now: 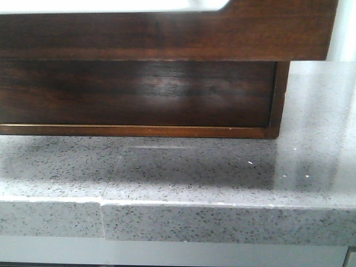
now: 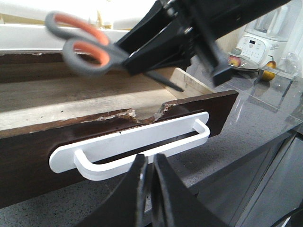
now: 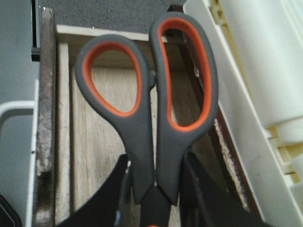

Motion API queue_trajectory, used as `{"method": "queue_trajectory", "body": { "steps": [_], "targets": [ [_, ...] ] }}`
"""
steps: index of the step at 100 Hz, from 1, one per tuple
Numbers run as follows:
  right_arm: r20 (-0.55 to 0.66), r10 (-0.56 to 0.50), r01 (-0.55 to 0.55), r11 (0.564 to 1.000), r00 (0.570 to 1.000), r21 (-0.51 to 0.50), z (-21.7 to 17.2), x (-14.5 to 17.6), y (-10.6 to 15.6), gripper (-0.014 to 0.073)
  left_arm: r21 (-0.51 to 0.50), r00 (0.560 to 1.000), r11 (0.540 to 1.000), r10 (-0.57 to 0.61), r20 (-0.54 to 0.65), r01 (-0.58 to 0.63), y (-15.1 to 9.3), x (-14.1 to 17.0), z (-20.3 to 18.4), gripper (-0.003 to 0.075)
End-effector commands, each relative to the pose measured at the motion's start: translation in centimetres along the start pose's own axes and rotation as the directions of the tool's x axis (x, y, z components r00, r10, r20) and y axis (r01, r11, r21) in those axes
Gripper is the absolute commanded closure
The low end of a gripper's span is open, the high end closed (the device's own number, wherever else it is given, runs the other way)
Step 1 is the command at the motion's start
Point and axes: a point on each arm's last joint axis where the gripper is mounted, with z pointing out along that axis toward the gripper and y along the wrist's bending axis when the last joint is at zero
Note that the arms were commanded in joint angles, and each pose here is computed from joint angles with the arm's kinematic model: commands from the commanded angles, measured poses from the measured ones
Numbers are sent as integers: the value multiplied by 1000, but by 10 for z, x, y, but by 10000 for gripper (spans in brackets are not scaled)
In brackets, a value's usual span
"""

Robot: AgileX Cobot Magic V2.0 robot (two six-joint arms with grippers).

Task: Put scissors in drawer with both arms
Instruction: 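Carry the scissors over the open drawer and release them inside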

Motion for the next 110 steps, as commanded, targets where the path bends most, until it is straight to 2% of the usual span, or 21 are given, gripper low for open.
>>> {"method": "queue_trajectory", "body": {
  "steps": [1, 15, 22, 29, 41, 46, 51, 59, 66, 71, 76, 83, 88, 98, 110],
  "targets": [
    [78, -46, 38, 995, 996, 92, -9, -13, -10, 664, 12, 997, 1000, -14, 73, 14, -3, -14, -2, 740],
    [60, -46, 41, 996, 997, 84, 1, -10, -10, 652, 12, 997, 1000, -14, 72, 14, -3, -14, -2, 740],
    [59, -47, 42, 996, 997, 84, 1, -10, -10, 595, 11, 997, 1000, -13, 72, 13, -3, -14, -2, 740],
    [58, -50, 45, 995, 997, 86, 1, -10, -10, 474, 8, 997, 1000, -13, 77, 13, -3, -14, -2, 740],
    [62, -50, 43, 994, 997, 96, 0, -10, -11, 180, 7, 997, 1000, -13, 79, 13, -3, -14, -2, 740],
    [69, -51, 44, 993, 996, 105, 0, -11, -12, 106, 7, 997, 1000, -13, 79, 13, -3, -14, -2, 740],
    [77, -52, 43, 993, 996, 112, -1, -11, -13, 79, 7, 997, 1000, -13, 79, 13, -3, -14, -2, 740],
    [90, -56, 45, 992, 994, 122, -8, -14, -13, 105, 7, 997, 1000, -13, 79, 13, -3, -14, -2, 740],
    [113, -29, 15, 992, 993, 125, -23, -16, -12, 161, 1, 997, 1000, -7, 76, 7, -2, -14, -2, 740],
    [136, 32, -49, 992, 990, 119, -37, -19, -10, 231, -6, 997, 1000, 0, 73, 1, -2, -14, -2, 740],
    [157, 82, -101, 988, 984, 116, -53, -20, -9, 345, -17, 998, 1000, 10, 68, -8, -1, -13, -2, 740],
    [172, 113, -134, 985, 979, 112, -79, -19, -4, 487, -32, 998, 999, 24, 60, -22, 1, -13, -2, 740],
    [183, 109, -132, 985, 977, 115, -97, -16, 1, 547, -44, 998, 999, 35, 54, -33, 2, -12, -2, 740],
    [233, 97, -131, 982, 968, 138, -138, -2, 15, 567, -92, 996, 993, 79, 27, -77, 6, -10, -3, 740],
    [278, 82, -135, 975, 957, 175, -174, 33, 39, 567, -153, 991, 979, 137, -11, -137, 12, -8, -3, 740]
  ]
}}
